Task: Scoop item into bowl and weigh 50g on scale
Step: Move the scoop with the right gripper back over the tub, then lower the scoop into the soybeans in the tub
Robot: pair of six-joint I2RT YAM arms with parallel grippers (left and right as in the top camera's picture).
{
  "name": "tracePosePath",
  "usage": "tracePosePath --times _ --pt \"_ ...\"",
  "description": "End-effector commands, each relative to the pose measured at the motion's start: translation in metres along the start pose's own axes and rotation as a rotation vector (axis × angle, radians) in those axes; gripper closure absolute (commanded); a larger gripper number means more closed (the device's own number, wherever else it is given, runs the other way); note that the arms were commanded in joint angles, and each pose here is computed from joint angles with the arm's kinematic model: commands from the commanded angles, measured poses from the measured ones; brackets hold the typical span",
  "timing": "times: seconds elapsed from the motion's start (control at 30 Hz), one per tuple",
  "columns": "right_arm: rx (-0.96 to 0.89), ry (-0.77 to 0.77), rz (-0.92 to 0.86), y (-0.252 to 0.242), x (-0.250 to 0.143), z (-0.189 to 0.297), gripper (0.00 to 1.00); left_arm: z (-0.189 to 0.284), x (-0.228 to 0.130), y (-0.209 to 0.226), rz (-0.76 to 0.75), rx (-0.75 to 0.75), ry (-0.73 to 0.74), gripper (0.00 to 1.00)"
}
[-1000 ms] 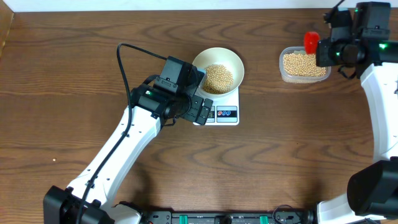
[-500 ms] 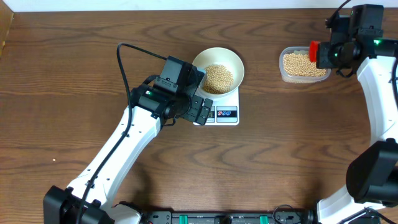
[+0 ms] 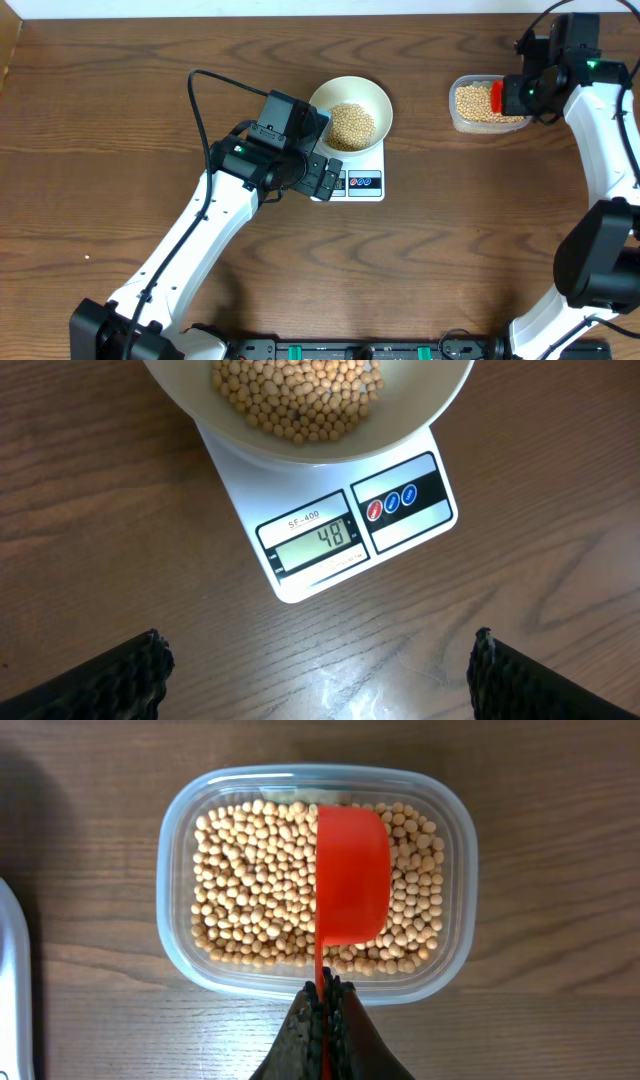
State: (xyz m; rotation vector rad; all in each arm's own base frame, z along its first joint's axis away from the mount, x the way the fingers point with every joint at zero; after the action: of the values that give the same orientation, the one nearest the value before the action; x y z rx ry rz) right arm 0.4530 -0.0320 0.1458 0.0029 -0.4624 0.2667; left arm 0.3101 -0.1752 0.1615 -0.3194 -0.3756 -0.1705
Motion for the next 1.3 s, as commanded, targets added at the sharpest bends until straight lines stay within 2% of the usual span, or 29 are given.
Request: tracePosePath --times 0.0,0.57,1.03,1.27 --pt "0.008 0.040 -0.016 0.000 -0.009 -0.014 0.99 -0.005 -0.004 0.004 0.003 0.016 0.016 0.04" --pt "0.094 0.095 0.011 0.028 -0.015 -0.044 0.99 -0.005 -0.004 0.004 0.003 0.016 0.016 0.04" --pt "0.095 0.055 -0.020 0.015 -0.011 -0.033 0.99 -0.005 -0.004 0.004 0.003 0.016 0.016 0.04" --pt "0.167 -0.022 -0.059 0.010 -0.003 -0.014 0.99 -0.005 -0.004 0.004 0.003 0.016 0.016 0.04"
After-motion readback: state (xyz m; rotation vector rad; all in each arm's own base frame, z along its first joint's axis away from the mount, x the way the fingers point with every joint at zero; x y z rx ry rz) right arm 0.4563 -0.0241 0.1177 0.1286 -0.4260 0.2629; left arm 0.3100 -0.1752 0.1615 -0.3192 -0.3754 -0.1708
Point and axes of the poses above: each gripper's point midway between its finger pads, its own z axis back along the fingers, its own y axis along the line the jaws close on, x = y × z, the point moved 1 cm from there along z, back along the fingers, and after that the axes turned 15 degrees about z, right-handed, at the moved point
